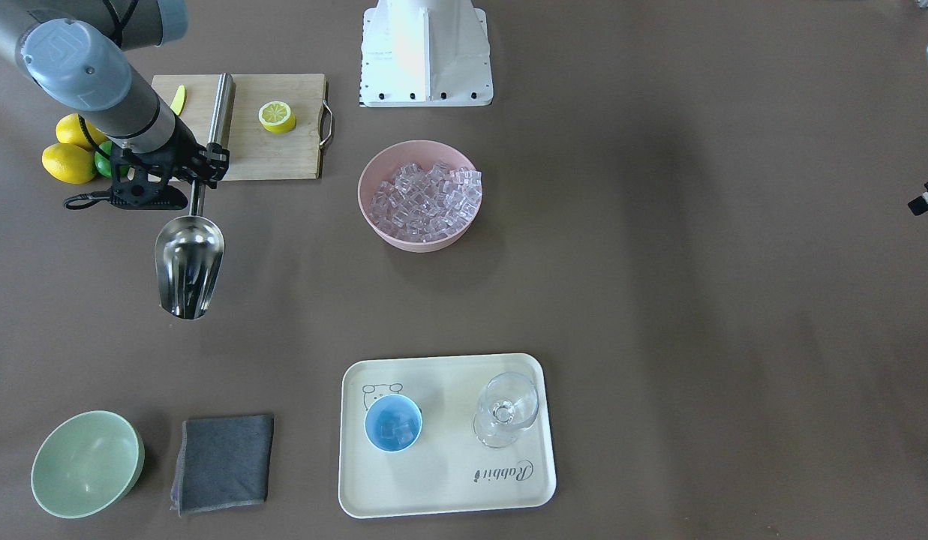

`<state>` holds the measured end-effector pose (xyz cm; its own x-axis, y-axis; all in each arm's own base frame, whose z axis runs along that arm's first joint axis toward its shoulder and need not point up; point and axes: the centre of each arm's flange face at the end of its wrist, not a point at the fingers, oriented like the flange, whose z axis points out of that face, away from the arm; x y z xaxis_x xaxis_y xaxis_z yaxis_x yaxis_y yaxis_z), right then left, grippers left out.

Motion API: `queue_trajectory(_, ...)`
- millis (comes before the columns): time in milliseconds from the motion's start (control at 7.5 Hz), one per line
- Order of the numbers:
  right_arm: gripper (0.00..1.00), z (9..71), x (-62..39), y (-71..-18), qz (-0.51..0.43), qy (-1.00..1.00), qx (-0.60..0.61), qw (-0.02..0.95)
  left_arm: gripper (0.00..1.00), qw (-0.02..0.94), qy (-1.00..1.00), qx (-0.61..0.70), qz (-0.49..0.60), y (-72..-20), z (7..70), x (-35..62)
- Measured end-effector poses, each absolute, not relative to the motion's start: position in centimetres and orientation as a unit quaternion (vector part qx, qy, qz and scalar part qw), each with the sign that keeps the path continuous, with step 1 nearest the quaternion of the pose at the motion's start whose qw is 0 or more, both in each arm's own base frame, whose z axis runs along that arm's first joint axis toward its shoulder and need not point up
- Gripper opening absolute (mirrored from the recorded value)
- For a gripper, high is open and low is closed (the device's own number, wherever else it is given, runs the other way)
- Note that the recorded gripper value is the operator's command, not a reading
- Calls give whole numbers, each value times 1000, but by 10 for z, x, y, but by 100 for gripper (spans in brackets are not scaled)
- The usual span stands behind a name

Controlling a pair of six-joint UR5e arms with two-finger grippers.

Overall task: Put ice in cup with scoop
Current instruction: 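Carry the empty scoop back beside the pink bowl with the right gripper, then lower the scoop onto the table and open the right gripper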

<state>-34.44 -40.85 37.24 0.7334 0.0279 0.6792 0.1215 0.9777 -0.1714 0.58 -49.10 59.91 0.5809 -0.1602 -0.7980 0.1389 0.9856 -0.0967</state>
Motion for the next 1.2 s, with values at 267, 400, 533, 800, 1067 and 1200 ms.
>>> queue_trajectory(267,0,383,-362,-401,-31,-364,-106,925,97,889,450,-12,-84,-491,599,6)
queue_trajectory(400,0,392,-369,-401,-35,-365,-106,924,97,889,450,-12,-84,-491,599,6)
queue_trajectory(533,0,398,-373,-401,-39,-366,-106,924,97,889,450,-12,-84,-491,599,6)
queue_trajectory(800,0,405,-379,-399,-43,-362,-103,925,97,889,450,-12,-85,-491,600,5)
queue_trajectory(1067,0,409,-382,-398,-44,-357,-102,927,97,889,450,-12,-85,-491,600,5)
queue_trajectory(1200,0,411,-384,-397,-44,-355,-102,928,97,889,450,-12,-85,-490,600,5)
